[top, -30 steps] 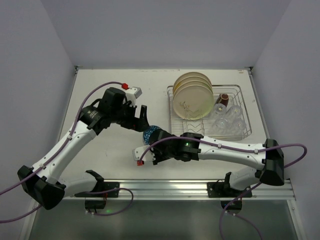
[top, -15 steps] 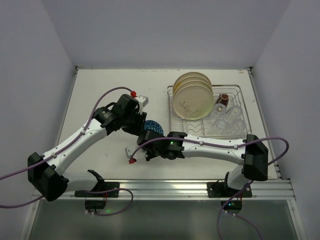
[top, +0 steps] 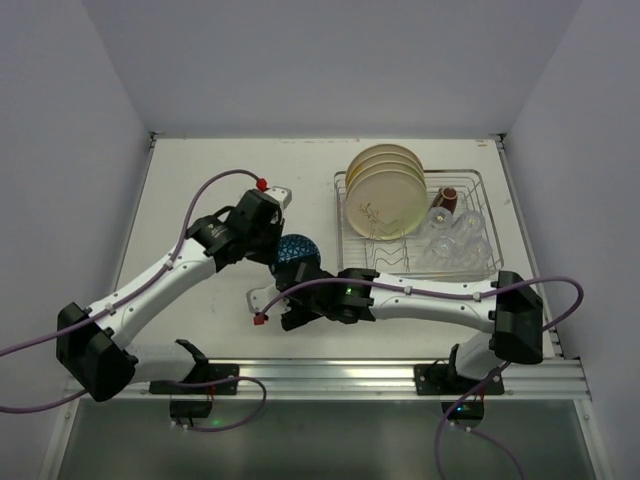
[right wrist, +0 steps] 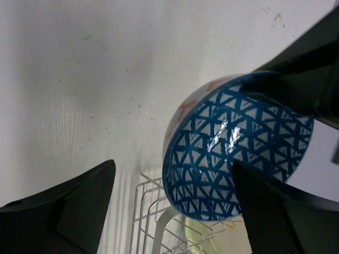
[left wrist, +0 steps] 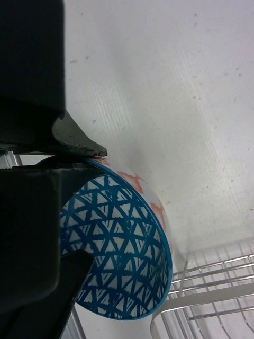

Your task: Unload the mixed dishes from the dish rack

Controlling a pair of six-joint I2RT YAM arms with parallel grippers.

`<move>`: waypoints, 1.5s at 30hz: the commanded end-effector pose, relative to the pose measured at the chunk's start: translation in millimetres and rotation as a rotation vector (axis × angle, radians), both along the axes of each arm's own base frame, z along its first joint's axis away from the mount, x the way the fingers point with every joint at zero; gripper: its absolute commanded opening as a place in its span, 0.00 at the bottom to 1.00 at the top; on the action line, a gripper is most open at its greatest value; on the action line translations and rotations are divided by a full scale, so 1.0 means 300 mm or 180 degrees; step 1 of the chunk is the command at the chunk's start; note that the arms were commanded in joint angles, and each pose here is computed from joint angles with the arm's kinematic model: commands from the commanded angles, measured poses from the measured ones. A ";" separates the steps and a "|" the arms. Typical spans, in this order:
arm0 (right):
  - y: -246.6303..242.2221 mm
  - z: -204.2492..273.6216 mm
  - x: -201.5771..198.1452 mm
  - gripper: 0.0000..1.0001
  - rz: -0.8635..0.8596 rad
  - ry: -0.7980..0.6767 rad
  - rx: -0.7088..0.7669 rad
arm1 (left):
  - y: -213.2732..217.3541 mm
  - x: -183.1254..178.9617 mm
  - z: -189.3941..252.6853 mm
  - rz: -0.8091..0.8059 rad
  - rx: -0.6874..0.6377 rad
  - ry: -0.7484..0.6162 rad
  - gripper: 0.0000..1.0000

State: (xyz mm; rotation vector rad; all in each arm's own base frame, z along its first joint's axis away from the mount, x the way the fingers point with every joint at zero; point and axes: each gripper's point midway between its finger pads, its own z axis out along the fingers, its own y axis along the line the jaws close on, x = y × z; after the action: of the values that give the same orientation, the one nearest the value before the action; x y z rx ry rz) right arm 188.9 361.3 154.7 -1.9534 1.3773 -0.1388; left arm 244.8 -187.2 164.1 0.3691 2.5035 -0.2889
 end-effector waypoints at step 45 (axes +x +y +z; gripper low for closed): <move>-0.612 0.569 0.191 0.99 -0.3756 0.1456 0.4601 | 0.117 0.752 -0.321 0.1834 -0.0799 0.0351 0.25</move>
State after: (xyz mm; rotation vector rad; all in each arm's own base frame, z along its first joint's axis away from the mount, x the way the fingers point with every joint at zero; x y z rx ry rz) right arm 242.5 175.2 328.4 0.0844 1.8669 0.6007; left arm 455.4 -155.6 41.6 -0.4572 2.6044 -0.3522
